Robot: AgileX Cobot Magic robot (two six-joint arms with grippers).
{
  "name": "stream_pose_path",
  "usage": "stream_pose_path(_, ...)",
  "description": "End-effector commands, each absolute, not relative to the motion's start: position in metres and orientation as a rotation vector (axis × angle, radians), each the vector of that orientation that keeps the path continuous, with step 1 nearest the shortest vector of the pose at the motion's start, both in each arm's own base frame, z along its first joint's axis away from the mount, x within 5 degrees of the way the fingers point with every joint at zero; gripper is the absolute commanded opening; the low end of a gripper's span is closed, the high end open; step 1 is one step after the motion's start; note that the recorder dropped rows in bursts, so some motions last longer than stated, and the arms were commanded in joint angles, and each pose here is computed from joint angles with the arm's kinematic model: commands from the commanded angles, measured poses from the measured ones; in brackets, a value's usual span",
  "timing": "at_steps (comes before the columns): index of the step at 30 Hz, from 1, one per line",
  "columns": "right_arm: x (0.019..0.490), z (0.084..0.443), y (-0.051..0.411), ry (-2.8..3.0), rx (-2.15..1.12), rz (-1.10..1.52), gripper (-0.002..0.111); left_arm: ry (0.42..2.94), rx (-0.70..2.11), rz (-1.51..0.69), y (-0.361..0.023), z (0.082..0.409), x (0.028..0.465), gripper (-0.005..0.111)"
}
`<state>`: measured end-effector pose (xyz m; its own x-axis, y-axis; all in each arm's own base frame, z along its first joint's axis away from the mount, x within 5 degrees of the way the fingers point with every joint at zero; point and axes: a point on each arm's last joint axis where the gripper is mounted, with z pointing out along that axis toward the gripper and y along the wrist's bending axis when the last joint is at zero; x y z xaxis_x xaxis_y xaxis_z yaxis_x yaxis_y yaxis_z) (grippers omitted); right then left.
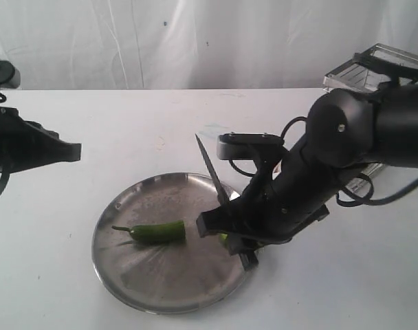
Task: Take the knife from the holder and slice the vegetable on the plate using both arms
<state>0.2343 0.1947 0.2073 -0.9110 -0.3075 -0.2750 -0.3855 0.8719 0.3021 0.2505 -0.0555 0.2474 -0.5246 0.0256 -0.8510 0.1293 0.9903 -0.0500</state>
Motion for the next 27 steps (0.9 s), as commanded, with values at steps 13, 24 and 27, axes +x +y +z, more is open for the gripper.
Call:
stream_pose_path(13,0.262,0.165,0.211,2.889,-0.476,0.509,0.022,2.12,0.111,-0.214,-0.06,0.246,0.246,0.0)
stream_pose_path(24,0.259,0.172,0.209,2.887,-0.497,0.509,0.031,2.12,0.109,-0.215,-0.06,0.246,0.246,0.0)
stream_pose_path(27,0.258,0.188,0.205,2.817,-0.555,0.473,0.031,2.121,0.106,-0.217,-0.06,0.246,0.246,0.0)
